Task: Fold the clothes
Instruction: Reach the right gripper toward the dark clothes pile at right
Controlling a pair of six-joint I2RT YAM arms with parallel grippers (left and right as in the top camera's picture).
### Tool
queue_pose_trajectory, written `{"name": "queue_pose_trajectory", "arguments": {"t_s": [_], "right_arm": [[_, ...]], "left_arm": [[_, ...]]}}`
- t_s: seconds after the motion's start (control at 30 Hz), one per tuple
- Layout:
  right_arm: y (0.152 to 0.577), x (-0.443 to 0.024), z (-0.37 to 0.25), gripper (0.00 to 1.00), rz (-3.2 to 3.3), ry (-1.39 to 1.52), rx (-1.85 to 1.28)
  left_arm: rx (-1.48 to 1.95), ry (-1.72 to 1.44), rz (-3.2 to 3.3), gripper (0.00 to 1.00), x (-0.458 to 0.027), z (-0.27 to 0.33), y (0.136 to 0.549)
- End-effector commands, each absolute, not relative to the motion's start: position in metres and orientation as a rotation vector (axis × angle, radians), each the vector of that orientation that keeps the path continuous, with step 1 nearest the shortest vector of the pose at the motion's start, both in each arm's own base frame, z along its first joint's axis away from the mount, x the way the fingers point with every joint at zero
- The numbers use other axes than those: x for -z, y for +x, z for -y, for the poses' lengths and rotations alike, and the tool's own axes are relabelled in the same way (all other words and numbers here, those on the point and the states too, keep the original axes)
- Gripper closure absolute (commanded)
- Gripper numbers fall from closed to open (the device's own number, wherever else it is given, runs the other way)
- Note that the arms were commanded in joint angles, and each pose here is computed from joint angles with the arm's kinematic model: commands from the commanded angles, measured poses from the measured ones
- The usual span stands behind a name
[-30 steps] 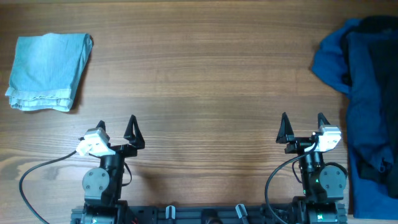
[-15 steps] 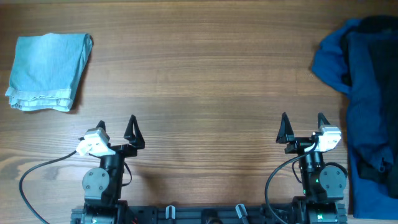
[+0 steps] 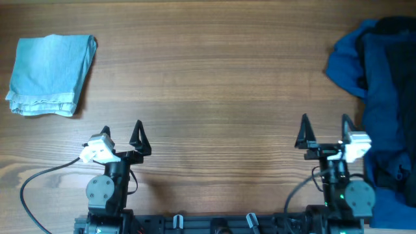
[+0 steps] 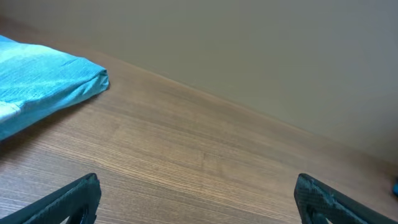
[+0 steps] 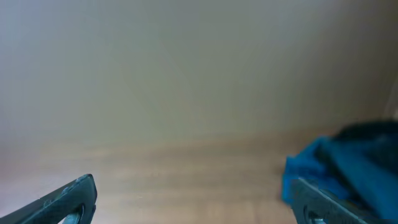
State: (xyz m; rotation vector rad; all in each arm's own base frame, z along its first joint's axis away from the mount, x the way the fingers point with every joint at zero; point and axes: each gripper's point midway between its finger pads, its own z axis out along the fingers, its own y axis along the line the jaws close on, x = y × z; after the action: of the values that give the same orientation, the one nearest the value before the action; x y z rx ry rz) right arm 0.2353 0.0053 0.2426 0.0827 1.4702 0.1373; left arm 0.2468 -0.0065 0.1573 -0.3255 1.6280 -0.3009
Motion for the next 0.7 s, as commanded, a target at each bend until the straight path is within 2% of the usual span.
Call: {"name": "queue_pose_trajectory", "arguments": {"t_s": [0.0,0.07,0.17,0.37,0.43,0.5,0.57,0.67], "right_arm": [[0.233,-0.285,-0.01,0.0,-1.467,0.099,-0.194],[0.242,-0.301,-0.01,0.0,-1.515,0.107,-0.195],[0.277,-0.327,-0.01,0.0,-1.642,0.109,-0.179],[0.383,-0.378,0.001,0.0,-1.967,0.012,-0.086],[0.423,-0.381,0.044,0.0,-2.097,0.036,0.007],[0.442,-0.374,0.081,0.0,-2.162,0.062,0.068],[0.458,-0.353,0.138,0.0,-2.229,0.08,0.127],[0.458,-0.325,0.217,0.0,-2.25,0.205,0.22]], "left_arm": [[0.294,-0.3,-1.633,0.0,-0.155,0.009,0.247],[0.294,-0.301,-1.633,0.0,-0.155,0.009,0.247],[0.295,-0.3,-1.633,0.0,-0.155,0.009,0.247],[0.294,-0.3,-1.633,0.0,-0.155,0.009,0.247],[0.295,-0.3,-1.633,0.0,-0.155,0.009,0.247],[0.294,-0.3,-1.633,0.0,-0.155,0.009,0.247],[0.294,-0.301,-1.633,0.0,-0.155,0.009,0.247],[0.294,-0.3,-1.633,0.0,-0.155,0.009,0.247]]}}
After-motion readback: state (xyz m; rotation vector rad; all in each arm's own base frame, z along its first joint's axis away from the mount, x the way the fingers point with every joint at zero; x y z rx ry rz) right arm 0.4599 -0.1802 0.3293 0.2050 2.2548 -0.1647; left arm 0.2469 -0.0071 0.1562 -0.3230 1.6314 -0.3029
